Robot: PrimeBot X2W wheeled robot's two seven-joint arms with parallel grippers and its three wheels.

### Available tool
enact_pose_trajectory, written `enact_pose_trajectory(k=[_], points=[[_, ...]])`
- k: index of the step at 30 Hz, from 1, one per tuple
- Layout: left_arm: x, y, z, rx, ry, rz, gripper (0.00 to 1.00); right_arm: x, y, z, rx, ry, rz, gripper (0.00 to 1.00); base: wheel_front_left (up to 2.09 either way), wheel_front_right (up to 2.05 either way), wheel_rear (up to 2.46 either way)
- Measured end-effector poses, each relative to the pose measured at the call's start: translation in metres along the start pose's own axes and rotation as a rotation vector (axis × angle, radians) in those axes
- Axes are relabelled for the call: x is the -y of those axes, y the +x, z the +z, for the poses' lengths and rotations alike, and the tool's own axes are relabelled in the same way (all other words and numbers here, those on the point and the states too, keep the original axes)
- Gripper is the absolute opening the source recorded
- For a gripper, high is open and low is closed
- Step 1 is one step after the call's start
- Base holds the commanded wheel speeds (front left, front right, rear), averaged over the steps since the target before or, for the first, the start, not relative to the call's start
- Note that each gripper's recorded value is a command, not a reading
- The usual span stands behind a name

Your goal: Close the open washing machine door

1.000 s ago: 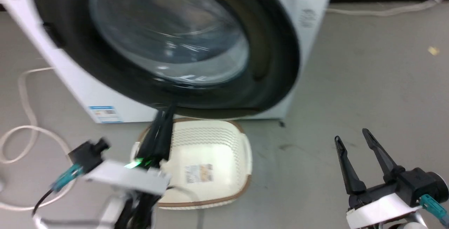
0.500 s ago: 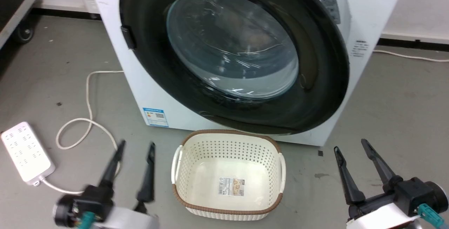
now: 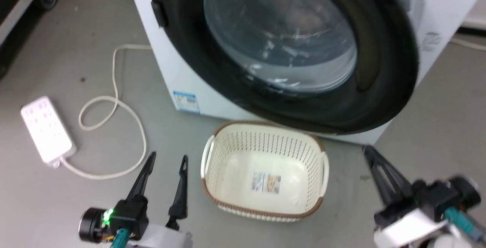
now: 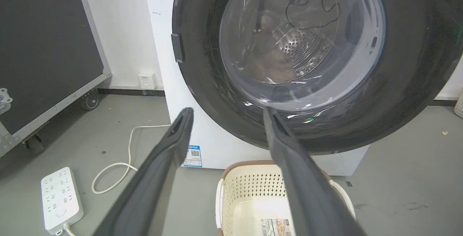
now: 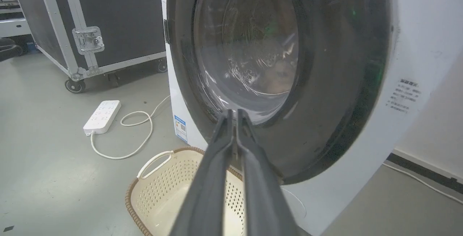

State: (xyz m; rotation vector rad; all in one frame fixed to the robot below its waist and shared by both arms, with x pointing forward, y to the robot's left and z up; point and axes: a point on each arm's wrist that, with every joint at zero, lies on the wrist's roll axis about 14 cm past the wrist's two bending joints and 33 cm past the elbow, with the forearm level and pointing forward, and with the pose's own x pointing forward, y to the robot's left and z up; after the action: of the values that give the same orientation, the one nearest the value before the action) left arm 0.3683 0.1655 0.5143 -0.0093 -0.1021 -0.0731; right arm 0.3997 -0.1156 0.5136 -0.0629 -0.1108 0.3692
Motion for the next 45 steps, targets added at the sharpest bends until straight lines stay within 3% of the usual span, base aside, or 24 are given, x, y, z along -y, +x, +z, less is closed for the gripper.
enact_pose_trajectory(k=[5, 10, 26, 33, 41, 42, 43, 44, 45], points=[[0.0, 0.014, -0.007, -0.013, -0.002, 0.009, 1.0, -0.002, 0.04, 0.001, 0.008, -0.032, 0.115, 0.0, 0.0, 0.0, 0.0], [-0.006, 0.025, -0.015, -0.027, -0.001, 0.039, 1.0, 0.021, 0.082, -0.004, -0.034, -0.089, 0.172, 0.0, 0.0, 0.0, 0.0], [-0.023, 0.037, -0.041, -0.095, 0.019, 0.103, 1.0, 0.1, 0.185, -0.036, -0.16, -0.029, 0.079, 0.0, 0.0, 0.0, 0.0], [-0.023, 0.038, -0.039, -0.092, 0.016, 0.107, 1.0, 0.117, 0.204, -0.04, -0.19, 0.0, 0.003, 0.0, 0.0, 0.0, 0.0], [-0.02, 0.035, -0.019, -0.038, 0.007, 0.097, 1.0, 0.117, 0.188, -0.017, -0.139, -0.01, -0.027, 0.0, 0.0, 0.0, 0.0], [-0.019, 0.034, -0.016, -0.031, 0.005, 0.096, 1.0, 0.117, 0.184, -0.013, -0.128, -0.009, -0.033, 0.15, 0.0, 0.0, 0.0], [-0.019, 0.032, -0.014, -0.026, 0.003, 0.091, 1.0, 0.116, 0.179, -0.01, -0.119, -0.003, -0.039, 0.66, 0.0, 0.0, 0.0], [-0.018, 0.03, -0.012, -0.021, 0.0, 0.089, 1.0, 0.112, 0.173, -0.009, -0.122, 0.02, -0.041, 1.0, 0.0, 0.0, 0.0], [-0.016, 0.029, -0.009, -0.014, -0.003, 0.083, 1.0, 0.106, 0.166, -0.01, -0.122, 0.032, -0.033, 1.0, 0.0, 0.0, 0.0]])
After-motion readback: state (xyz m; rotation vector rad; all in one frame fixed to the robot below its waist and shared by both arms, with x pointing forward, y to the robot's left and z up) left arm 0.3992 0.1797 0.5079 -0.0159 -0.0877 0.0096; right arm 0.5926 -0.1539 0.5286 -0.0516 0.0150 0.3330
